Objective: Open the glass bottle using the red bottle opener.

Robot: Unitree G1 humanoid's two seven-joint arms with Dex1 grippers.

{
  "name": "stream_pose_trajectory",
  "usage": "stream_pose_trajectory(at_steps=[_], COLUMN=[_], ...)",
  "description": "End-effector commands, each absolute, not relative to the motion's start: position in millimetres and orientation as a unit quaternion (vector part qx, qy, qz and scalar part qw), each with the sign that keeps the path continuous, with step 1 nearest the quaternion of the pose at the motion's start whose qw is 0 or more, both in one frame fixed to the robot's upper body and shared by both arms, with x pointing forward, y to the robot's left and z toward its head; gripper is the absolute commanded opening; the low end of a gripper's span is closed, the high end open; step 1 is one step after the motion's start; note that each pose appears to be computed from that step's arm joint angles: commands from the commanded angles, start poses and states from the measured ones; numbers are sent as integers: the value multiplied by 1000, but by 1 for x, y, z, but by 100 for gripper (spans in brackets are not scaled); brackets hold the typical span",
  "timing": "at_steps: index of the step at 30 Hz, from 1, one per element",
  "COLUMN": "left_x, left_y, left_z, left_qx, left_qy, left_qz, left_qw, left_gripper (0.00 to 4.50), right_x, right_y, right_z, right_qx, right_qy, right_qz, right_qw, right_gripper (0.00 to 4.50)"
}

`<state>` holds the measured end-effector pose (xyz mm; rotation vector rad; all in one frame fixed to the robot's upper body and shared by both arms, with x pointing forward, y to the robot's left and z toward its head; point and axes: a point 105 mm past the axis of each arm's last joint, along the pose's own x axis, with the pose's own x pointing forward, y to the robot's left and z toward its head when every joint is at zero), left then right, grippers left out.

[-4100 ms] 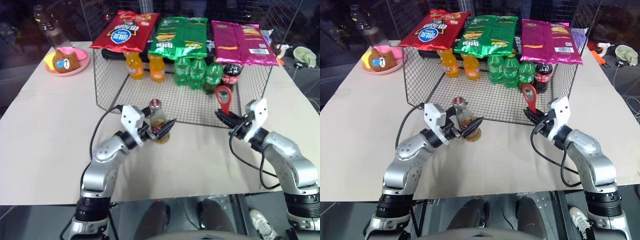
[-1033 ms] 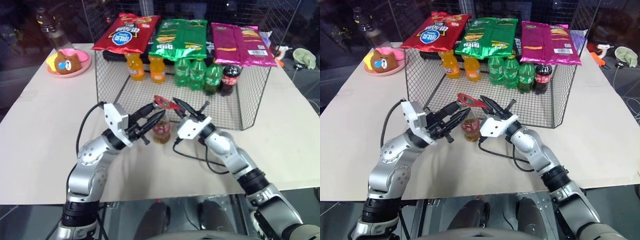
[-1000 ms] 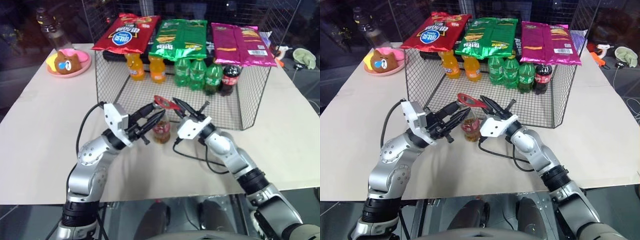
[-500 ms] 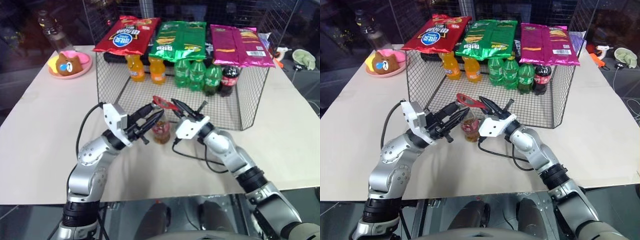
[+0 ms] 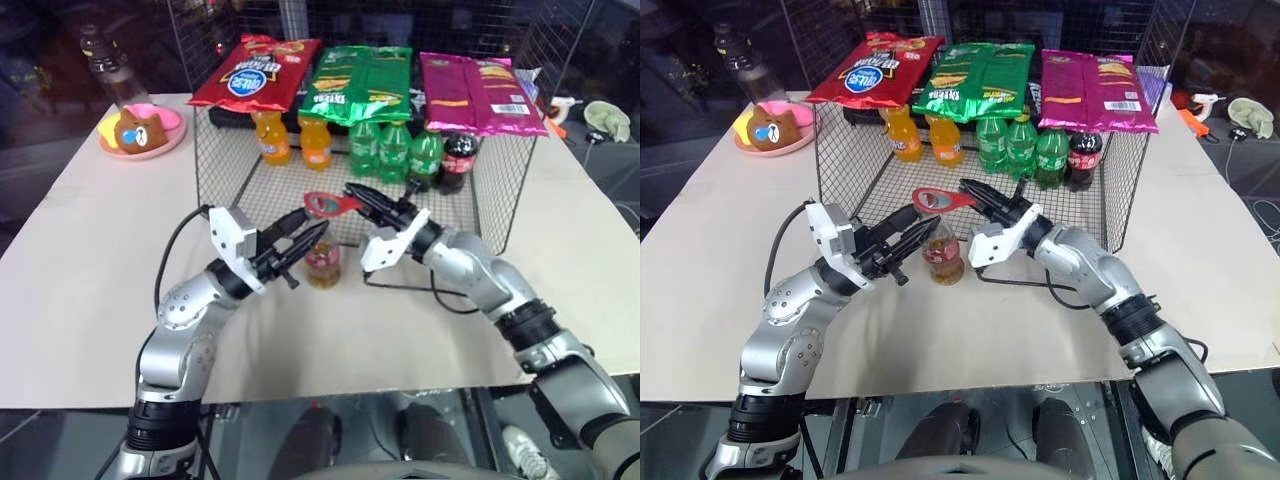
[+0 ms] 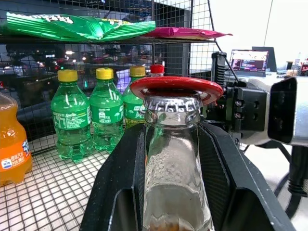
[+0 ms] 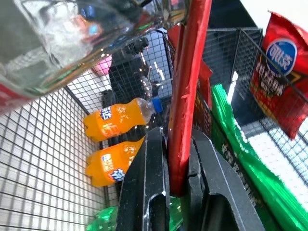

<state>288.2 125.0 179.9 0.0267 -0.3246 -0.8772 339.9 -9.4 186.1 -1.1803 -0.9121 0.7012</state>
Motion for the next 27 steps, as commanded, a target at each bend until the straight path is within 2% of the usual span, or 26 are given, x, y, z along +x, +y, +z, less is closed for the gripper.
stream_pose_trajectory(at_steps=[1,19,27], left_x=[291,292,291], left_y=[117,116,116], left_z=[172,170,170], left_qx=[14,11,9], left_qy=[-139,-139,-142], left_qz=[-432,-433,-432], left_qw=[891,890,890], left_gripper=[109,109,109], right_x=[331,340,346], right_y=[4,-17,-36], right_z=[193,239,260], right_qx=[-549,-571,-504], right_qy=[-437,-468,-474], right_qz=[330,265,204], right_qw=[632,620,692], right_gripper=[0,0,0])
